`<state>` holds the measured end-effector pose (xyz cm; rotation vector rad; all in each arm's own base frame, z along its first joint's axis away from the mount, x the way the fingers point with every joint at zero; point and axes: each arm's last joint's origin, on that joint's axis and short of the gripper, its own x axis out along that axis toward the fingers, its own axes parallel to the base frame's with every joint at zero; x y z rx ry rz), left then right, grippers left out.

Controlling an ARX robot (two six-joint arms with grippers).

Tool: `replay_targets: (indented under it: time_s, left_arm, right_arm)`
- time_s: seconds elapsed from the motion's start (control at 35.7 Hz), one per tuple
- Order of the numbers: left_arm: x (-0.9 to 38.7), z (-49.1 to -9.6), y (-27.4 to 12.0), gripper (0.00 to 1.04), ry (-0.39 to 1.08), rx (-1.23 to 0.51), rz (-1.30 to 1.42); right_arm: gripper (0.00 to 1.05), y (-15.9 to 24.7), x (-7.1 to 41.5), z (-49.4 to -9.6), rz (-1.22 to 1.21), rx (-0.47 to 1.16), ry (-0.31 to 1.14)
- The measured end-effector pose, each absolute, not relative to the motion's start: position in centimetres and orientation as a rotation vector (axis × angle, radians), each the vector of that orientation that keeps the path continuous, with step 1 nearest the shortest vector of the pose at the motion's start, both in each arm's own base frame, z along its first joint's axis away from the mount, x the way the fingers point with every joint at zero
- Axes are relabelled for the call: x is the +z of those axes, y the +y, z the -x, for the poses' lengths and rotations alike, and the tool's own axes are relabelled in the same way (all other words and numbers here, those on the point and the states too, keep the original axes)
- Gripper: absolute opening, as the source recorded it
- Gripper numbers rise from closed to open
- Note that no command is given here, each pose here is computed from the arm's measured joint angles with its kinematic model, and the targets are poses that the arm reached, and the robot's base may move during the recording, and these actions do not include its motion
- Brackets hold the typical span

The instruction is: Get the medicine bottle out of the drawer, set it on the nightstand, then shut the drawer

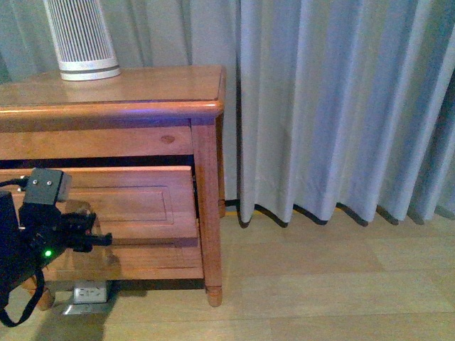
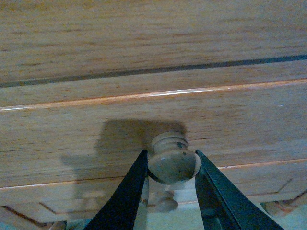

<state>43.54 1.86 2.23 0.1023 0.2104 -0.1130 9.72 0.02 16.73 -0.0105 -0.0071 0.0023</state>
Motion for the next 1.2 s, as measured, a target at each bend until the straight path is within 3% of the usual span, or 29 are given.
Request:
replay_targets:
  time_s: [0.45,0.76,1.01,1.15,1.2]
  left_arm:
    - [2.5,-33.9,2.7,0.24,0.329,-0.186,-0.101]
    - [2.5,-30.1,2.6,0.24,0.372,-0.209,-0.117]
    - [2.0,-29.0,2.9,0.62,0.45,-0.22,-0.104]
    - [4.8,-28.8,3.6,0.92,0.37,-0.185,-0.116]
    - [7.0,-28.7,3.7,0.99,0.315,-0.187,-0.115]
  right_arm:
    - [0.98,0.0,16.7,-9.7,0.01,0.002,-0.007]
    - [0.98,0.0,16.7,-9.7,0.01,0.002,-0.007]
    - [0.98,0.0,16.7,-9.7,0.01,0.002,-0.007]
    - [0.98,0.0,16.7,-9.7,0.01,0.002,-0.007]
    - [0.98,0.0,16.7,-9.7,0.01,0.002,-0.007]
